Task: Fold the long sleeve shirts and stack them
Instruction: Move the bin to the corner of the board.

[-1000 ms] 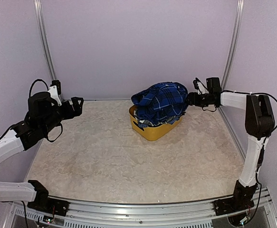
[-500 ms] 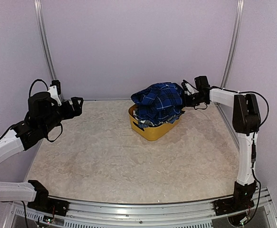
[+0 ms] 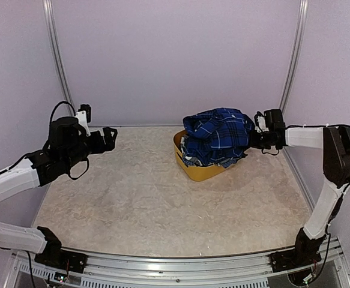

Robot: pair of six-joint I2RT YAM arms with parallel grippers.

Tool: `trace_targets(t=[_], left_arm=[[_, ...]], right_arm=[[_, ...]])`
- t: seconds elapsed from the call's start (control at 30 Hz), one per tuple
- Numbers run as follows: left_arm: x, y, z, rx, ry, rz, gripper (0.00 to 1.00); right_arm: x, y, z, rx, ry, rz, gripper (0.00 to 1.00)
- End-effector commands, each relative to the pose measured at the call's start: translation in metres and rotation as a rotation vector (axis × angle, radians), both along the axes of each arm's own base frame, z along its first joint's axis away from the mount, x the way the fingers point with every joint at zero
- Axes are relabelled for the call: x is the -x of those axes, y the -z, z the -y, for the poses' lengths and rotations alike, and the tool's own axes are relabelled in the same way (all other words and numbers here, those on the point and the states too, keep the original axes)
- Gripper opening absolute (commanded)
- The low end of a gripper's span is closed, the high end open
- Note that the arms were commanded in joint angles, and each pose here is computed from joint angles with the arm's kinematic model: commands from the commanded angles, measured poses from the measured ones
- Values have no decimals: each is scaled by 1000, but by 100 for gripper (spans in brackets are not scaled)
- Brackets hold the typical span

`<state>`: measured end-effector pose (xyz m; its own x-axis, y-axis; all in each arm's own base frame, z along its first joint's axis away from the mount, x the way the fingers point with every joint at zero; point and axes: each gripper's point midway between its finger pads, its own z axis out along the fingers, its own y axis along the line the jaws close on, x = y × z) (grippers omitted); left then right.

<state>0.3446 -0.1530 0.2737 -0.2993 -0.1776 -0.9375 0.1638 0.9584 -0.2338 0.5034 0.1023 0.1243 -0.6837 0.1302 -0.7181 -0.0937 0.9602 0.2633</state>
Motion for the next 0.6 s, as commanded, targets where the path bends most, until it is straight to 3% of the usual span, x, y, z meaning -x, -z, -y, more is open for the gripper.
trace_targets(t=[0.0,0.2,0.57], left_arm=[[-3,-16,15,1,21,34,99],[-3,-13,27,-7,35,29,99],[-2,-4,34,-28,37,14,99]], right_arm=[[31,22,63,-77,269,-56,0],[49,16,125,-145,519,-16,0],[-6,-17,161,-190,717,53,0]])
